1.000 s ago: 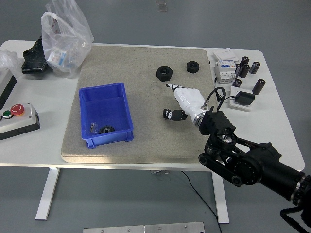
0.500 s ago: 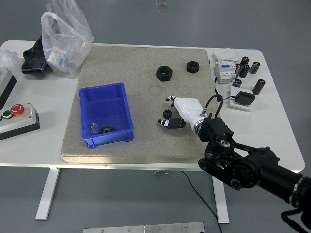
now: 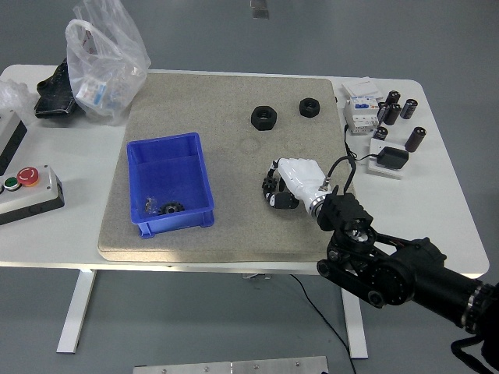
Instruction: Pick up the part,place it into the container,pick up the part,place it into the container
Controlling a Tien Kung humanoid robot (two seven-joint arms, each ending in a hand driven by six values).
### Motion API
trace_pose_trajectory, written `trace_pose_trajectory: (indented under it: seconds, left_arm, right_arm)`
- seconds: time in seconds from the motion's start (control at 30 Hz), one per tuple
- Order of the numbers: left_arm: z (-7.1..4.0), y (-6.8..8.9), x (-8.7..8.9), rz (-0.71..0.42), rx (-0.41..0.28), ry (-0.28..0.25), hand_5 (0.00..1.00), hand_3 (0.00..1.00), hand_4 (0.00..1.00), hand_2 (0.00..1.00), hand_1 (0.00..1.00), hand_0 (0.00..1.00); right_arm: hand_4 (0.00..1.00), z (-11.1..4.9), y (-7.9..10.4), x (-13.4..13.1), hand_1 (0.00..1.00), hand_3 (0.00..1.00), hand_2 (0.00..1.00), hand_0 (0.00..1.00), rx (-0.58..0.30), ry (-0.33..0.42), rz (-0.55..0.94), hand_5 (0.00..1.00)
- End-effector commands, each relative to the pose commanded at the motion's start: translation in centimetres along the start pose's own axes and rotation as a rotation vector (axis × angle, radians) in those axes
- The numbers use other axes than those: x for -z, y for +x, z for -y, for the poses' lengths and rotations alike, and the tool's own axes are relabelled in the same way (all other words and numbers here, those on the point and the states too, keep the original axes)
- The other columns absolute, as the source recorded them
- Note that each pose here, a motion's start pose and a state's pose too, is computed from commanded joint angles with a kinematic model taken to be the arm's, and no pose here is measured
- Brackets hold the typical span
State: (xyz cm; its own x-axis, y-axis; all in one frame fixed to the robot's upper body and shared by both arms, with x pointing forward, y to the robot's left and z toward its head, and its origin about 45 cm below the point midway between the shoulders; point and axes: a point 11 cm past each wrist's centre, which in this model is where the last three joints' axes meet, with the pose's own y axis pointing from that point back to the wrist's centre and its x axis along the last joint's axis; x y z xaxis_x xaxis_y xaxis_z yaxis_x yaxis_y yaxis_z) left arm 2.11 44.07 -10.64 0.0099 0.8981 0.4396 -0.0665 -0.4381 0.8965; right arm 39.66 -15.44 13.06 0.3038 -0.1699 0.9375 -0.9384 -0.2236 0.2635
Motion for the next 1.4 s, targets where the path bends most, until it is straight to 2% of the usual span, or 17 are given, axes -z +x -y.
trace_pose_trajectory:
  seconds: [0.2, 0.37, 0.53, 0.63, 0.73, 0.87, 0.9, 0.93, 1.1, 1.13, 1.3, 1.33, 1.4]
  left_arm:
    - [0.0, 0.0, 0.0, -0.001, 0.000, -0.001, 0.244, 0.624, 0.627, 0.565, 0.585, 0.665]
    - [0.0, 0.1, 0.1, -0.002, -0.001, 0.002, 0.245, 0.625, 0.629, 0.565, 0.585, 0.665]
    - [0.0, 0.2, 0.1, -0.003, -0.003, 0.004, 0.246, 0.625, 0.628, 0.565, 0.584, 0.665]
    - [0.0, 0.2, 0.0, -0.003, -0.004, 0.002, 0.246, 0.625, 0.628, 0.565, 0.584, 0.665]
    - [0.0, 0.3, -0.1, -0.004, -0.004, 0.001, 0.247, 0.625, 0.629, 0.565, 0.584, 0.665]
    - [0.0, 0.3, -0.1, -0.004, -0.006, 0.002, 0.247, 0.625, 0.629, 0.565, 0.584, 0.665]
    - [0.0, 0.3, 0.0, -0.004, -0.006, 0.003, 0.247, 0.625, 0.629, 0.565, 0.584, 0.665]
    - [0.0, 0.4, 0.0, -0.004, -0.006, 0.004, 0.247, 0.625, 0.629, 0.566, 0.584, 0.665]
    - [0.0, 0.5, 0.0, -0.004, -0.008, 0.005, 0.247, 0.625, 0.629, 0.566, 0.584, 0.665]
    - [0.0, 0.5, 0.0, -0.004, -0.008, 0.005, 0.249, 0.625, 0.629, 0.566, 0.582, 0.665]
    - [0.0, 0.5, -0.1, -0.003, -0.008, 0.003, 0.249, 0.625, 0.629, 0.566, 0.582, 0.665]
    - [0.0, 0.5, -0.1, -0.003, -0.008, 0.002, 0.249, 0.625, 0.629, 0.565, 0.583, 0.665]
    - [0.1, 0.6, -0.1, -0.003, -0.009, 0.002, 0.249, 0.625, 0.629, 0.565, 0.583, 0.665]
  right_arm:
    - [0.301, 0.0, 0.3, 0.3, 0.464, 0.445, 0.280, 0.262, -0.017, 0.016, -0.004, 0.068]
    - [0.302, 0.0, 1.9, 1.7, 0.461, 0.440, 0.274, 0.261, -0.052, 0.062, -0.010, 0.065]
    - [0.302, -0.3, 4.8, 6.4, 0.461, 0.440, 0.273, 0.261, -0.116, 0.194, -0.030, 0.066]
    - [0.302, -1.2, 5.8, 10.0, 0.461, 0.440, 0.273, 0.261, -0.142, 0.296, -0.041, 0.066]
    - [0.318, -2.4, 5.8, 13.5, 0.475, 0.469, 0.286, 0.270, -0.153, 0.396, -0.051, 0.039]
    - [0.318, -3.4, 5.0, 15.8, 0.475, 0.469, 0.286, 0.270, -0.144, 0.462, -0.057, 0.039]
    - [0.318, -3.5, 4.8, 16.0, 0.475, 0.469, 0.286, 0.270, -0.141, 0.470, -0.061, 0.039]
    - [0.321, -3.6, 4.5, 16.2, 0.483, 0.594, 0.288, 0.266, -0.134, 0.475, -0.066, 0.013]
    - [0.321, -3.7, 3.5, 16.4, 0.483, 0.594, 0.288, 0.266, -0.107, 0.476, -0.086, 0.013]
    - [0.345, -3.7, 3.4, 16.4, 0.484, 0.670, 0.286, 0.262, -0.104, 0.476, -0.088, 0.034]
    - [0.345, -3.6, 3.2, 16.3, 0.484, 0.670, 0.286, 0.262, -0.097, 0.465, -0.099, 0.034]
    - [0.365, -3.5, 3.2, 16.2, 0.476, 0.719, 0.273, 0.255, -0.095, 0.461, -0.101, 0.094]
    - [0.365, -3.4, 3.1, 16.0, 0.476, 0.719, 0.273, 0.255, -0.092, 0.453, -0.104, 0.094]
